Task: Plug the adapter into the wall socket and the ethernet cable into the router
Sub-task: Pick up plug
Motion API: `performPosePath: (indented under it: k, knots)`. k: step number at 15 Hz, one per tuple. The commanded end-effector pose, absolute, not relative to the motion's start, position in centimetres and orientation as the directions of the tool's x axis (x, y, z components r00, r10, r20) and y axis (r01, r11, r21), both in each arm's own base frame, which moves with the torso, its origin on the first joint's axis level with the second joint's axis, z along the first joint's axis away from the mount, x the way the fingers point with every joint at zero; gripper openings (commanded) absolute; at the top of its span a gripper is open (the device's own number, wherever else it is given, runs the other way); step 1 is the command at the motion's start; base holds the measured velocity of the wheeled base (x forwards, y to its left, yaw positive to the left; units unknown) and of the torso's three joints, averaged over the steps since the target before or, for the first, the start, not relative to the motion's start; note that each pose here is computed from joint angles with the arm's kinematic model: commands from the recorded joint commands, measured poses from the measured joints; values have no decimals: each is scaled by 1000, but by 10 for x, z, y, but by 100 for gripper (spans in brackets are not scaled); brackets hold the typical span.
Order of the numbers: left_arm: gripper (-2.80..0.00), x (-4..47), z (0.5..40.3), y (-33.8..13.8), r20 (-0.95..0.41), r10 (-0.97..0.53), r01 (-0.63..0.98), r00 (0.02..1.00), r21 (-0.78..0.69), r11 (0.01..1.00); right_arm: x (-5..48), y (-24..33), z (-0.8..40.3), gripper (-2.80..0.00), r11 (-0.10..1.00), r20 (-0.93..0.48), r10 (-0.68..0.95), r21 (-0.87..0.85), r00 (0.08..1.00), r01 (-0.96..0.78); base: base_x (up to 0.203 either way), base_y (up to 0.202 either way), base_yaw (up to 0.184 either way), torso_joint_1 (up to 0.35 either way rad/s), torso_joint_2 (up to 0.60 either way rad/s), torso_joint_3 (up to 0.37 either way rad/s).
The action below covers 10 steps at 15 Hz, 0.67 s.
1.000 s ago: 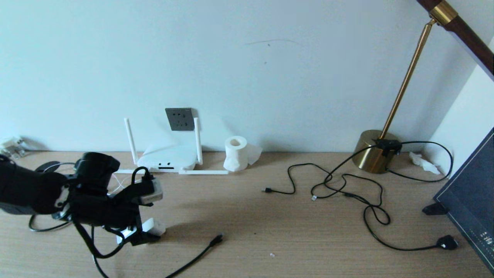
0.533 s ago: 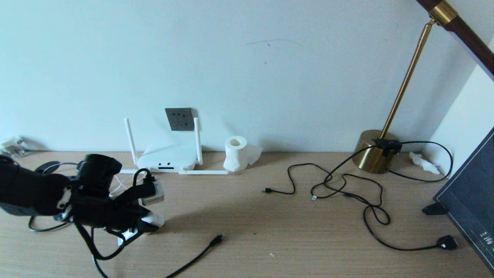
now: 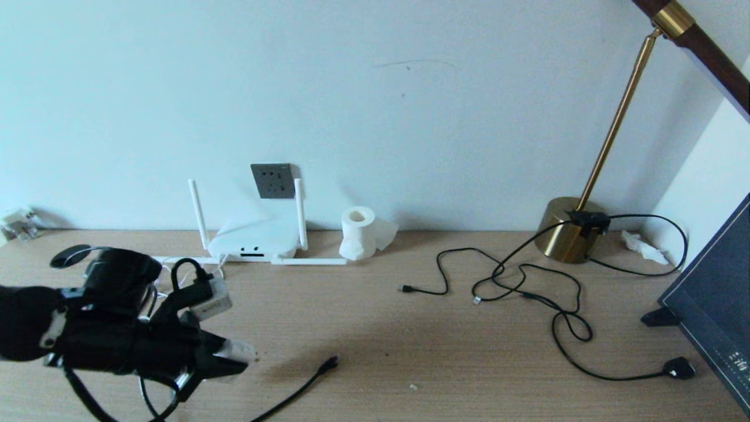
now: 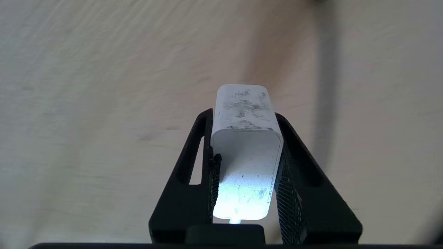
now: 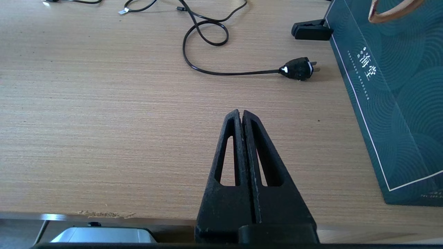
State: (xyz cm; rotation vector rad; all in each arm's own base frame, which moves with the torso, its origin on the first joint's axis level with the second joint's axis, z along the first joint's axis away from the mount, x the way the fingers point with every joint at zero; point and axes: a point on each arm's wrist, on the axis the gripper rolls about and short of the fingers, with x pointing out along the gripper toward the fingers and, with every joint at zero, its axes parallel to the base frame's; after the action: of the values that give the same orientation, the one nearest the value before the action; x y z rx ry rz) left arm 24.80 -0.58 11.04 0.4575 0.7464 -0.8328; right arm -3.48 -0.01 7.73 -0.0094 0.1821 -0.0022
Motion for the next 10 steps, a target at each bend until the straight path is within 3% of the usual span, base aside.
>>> performPosePath:
  k: [1, 6, 10]
  knots:
    - [-280, 232, 129, -5, -695, -538, 788, 477, 68, 612, -35, 0, 77, -280, 1000, -183, -3, -10, 983, 1, 0, 0, 0, 0, 0, 0]
    - [-280, 207, 131, -8, -688, -586, 771, 428, -61, 634, -35, 0, 77, -280, 1000, -183, -3, -10, 983, 1, 0, 0, 0, 0, 0, 0]
    - [-280, 193, 169, -10, -572, -635, 652, 519, -215, 727, -35, 0, 77, -280, 1000, -183, -3, -10, 983, 1, 0, 0, 0, 0, 0, 0]
